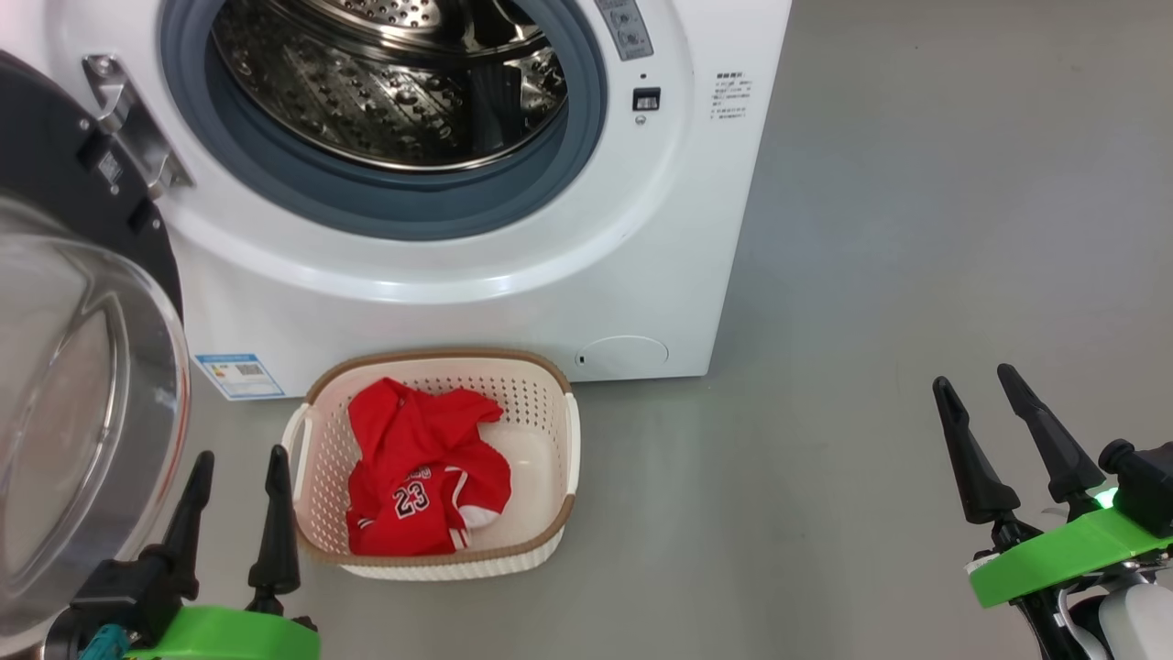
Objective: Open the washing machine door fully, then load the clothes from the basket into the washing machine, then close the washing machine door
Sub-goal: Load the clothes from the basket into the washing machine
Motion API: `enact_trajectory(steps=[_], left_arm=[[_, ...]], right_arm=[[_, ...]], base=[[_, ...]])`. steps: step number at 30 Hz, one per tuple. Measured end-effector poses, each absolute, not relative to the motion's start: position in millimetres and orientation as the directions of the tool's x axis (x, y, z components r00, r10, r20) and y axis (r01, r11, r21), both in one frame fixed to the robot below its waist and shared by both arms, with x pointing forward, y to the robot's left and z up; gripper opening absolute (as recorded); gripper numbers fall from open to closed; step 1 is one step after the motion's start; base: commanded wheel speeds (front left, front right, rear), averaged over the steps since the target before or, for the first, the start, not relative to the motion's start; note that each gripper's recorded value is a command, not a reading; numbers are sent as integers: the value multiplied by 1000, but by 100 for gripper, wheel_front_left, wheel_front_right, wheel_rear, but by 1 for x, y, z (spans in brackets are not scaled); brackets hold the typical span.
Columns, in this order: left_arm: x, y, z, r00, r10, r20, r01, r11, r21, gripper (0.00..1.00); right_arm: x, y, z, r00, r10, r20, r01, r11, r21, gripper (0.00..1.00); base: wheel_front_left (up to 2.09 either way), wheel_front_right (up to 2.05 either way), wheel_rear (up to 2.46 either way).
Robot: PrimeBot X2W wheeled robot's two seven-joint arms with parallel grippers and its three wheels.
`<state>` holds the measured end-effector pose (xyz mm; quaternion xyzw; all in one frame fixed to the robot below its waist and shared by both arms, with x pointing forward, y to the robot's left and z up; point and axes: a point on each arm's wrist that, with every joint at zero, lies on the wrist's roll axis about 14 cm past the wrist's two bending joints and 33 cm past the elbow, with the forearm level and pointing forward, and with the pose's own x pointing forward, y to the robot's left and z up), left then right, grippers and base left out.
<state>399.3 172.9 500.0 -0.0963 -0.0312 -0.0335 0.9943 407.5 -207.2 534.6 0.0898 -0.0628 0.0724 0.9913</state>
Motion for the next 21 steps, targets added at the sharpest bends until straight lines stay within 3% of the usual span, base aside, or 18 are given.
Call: enact_trajectory(steps=[21], left_arm=[[401,176,497,997,-49,61,60,979,-194,100]], right_arm=[[410,-206,529,983,136,123,-156,973,172,100]], base=[[65,-65,0]])
